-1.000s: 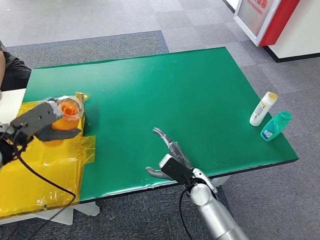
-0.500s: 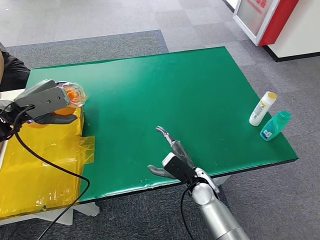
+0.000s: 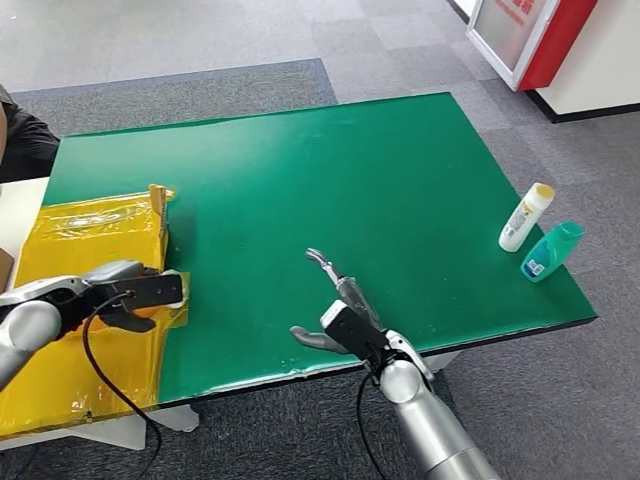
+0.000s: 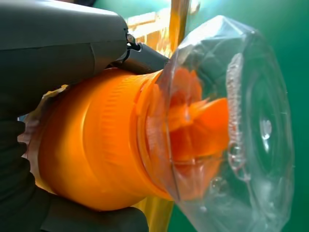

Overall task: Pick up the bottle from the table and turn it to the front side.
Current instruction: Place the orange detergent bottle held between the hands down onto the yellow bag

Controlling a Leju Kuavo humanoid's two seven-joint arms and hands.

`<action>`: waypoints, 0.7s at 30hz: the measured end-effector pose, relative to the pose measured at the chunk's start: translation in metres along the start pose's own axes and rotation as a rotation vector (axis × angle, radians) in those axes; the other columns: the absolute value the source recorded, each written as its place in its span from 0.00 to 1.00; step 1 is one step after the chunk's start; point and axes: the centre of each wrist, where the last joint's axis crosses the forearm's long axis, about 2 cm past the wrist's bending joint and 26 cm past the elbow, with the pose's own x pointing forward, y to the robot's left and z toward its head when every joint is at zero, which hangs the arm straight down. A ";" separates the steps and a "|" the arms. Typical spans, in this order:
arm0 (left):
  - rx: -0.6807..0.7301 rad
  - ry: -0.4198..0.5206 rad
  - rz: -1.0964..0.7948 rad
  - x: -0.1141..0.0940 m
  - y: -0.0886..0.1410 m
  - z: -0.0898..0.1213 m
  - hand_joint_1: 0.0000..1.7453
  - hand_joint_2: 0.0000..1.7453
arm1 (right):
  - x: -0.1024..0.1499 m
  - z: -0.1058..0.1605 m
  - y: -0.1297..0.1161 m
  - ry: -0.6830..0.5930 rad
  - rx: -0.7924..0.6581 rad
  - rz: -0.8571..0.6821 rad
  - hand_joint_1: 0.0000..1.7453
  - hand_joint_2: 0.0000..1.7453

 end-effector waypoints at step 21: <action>0.213 0.171 0.023 0.021 -0.060 -0.034 0.00 1.00 | 0.003 -0.004 0.012 0.016 0.053 0.027 0.00 1.00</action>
